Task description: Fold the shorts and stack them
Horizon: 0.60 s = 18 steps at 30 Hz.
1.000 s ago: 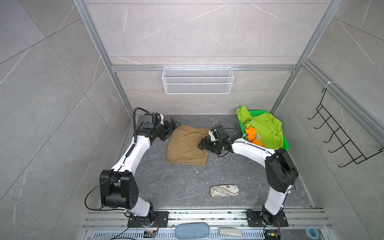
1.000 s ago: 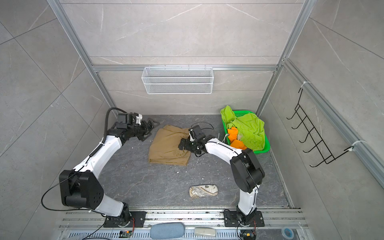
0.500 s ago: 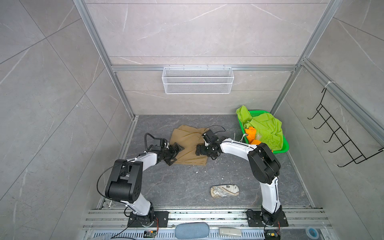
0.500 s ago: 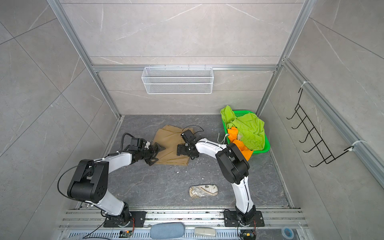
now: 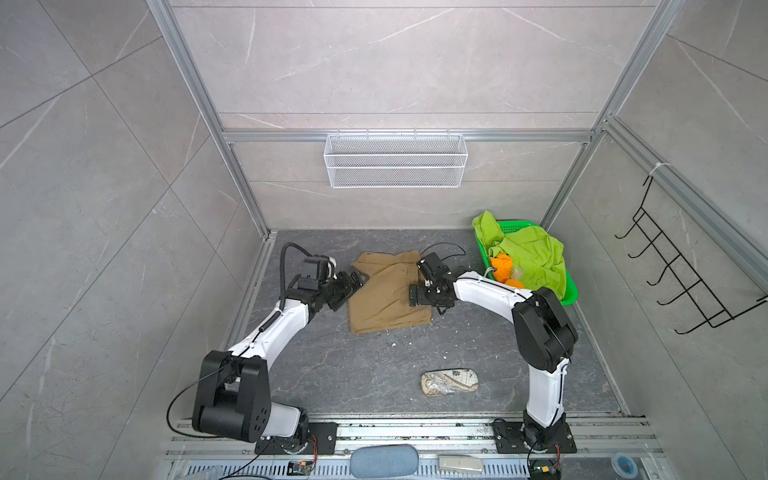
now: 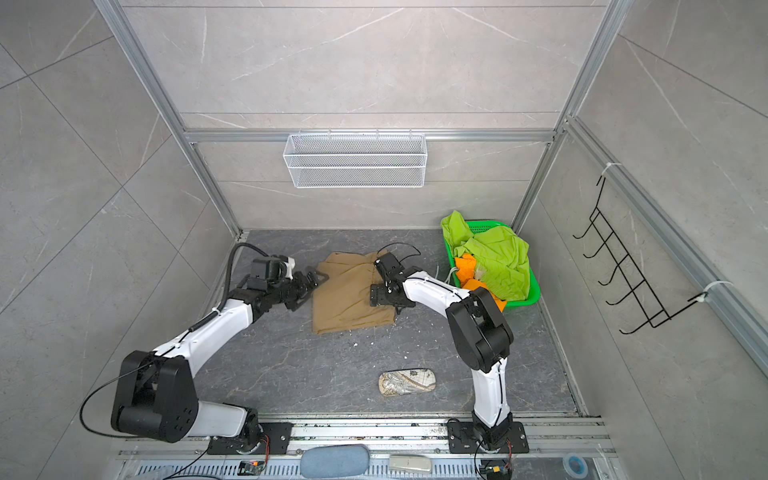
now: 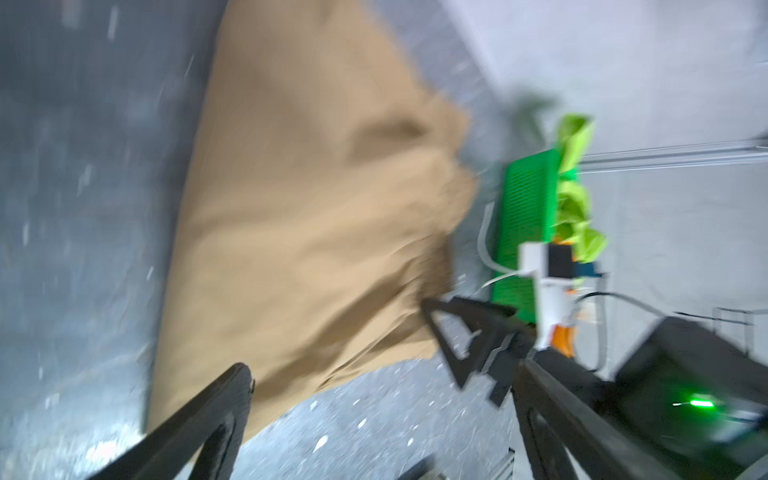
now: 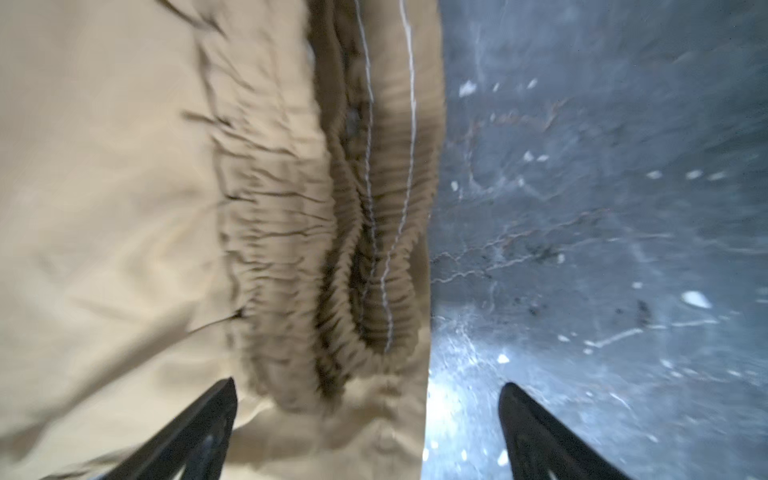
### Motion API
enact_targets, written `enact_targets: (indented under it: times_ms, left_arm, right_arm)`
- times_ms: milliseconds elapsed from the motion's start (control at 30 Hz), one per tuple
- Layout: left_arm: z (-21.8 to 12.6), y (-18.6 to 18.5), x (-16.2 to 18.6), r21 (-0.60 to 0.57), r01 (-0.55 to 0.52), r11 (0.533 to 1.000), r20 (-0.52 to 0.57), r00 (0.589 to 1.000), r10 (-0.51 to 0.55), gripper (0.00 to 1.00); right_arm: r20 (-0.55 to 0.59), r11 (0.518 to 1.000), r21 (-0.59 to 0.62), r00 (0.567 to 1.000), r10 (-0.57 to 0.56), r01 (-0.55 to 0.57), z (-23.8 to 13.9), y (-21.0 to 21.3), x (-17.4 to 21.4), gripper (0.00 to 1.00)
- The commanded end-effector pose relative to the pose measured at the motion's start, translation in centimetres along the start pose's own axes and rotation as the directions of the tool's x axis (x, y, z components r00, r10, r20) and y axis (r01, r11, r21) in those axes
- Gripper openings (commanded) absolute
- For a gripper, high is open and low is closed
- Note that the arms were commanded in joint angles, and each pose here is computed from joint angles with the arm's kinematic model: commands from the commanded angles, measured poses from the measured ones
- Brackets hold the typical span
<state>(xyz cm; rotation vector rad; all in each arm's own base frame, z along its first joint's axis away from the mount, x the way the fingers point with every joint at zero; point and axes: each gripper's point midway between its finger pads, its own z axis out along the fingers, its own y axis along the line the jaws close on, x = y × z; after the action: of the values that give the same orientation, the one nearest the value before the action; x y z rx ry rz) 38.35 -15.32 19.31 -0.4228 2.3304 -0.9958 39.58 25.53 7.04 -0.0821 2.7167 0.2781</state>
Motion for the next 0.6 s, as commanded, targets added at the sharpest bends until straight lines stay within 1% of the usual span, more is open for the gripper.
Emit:
enact_targets:
  times_ms: [0,67,133,200,333,433,567]
  left_arm:
    - [1.2,1.0,-1.8,-0.057,-0.033,0.998,-0.037,0.999,0.030,1.00]
    - [3.2,-0.1,-2.9,-0.008,-0.001,1.000,-0.058,0.998,0.001,0.99]
    - [5.5,-0.9,-3.7,0.064,0.070,0.996,-0.077,0.995,-0.065,0.99]
    - [7.8,-1.4,-4.3,0.109,0.116,0.987,-0.095,0.990,-0.106,0.99]
    - [12.0,-2.7,-5.4,0.191,0.165,0.968,-0.120,0.982,-0.144,0.99]
    - [14.5,-2.0,-6.1,0.200,0.195,0.960,-0.116,0.978,-0.174,0.99]
    - [16.8,0.8,-7.1,0.166,0.228,0.959,-0.090,0.972,-0.215,1.00]
  right_arm:
    - [0.041,0.999,-0.040,0.999,-0.015,0.017,-2.1,1.4,-1.8,0.99]
    - [0.034,0.997,-0.077,0.999,-0.001,0.004,-2.0,2.5,-2.0,0.99]
    - [0.031,0.994,-0.107,1.000,0.007,-0.004,-1.7,3.7,-1.9,0.99]
    - [0.017,0.990,-0.141,1.000,0.017,-0.015,-1.3,4.9,-1.5,1.00]
    - [-0.003,0.956,-0.285,0.997,0.074,-0.072,-0.7,7.7,-1.4,0.99]
    - [-0.035,0.936,-0.339,0.996,0.086,-0.093,0.4,9.0,-1.3,1.00]
    - [-0.090,0.942,-0.318,0.992,0.086,-0.111,3.1,8.2,-0.5,0.99]
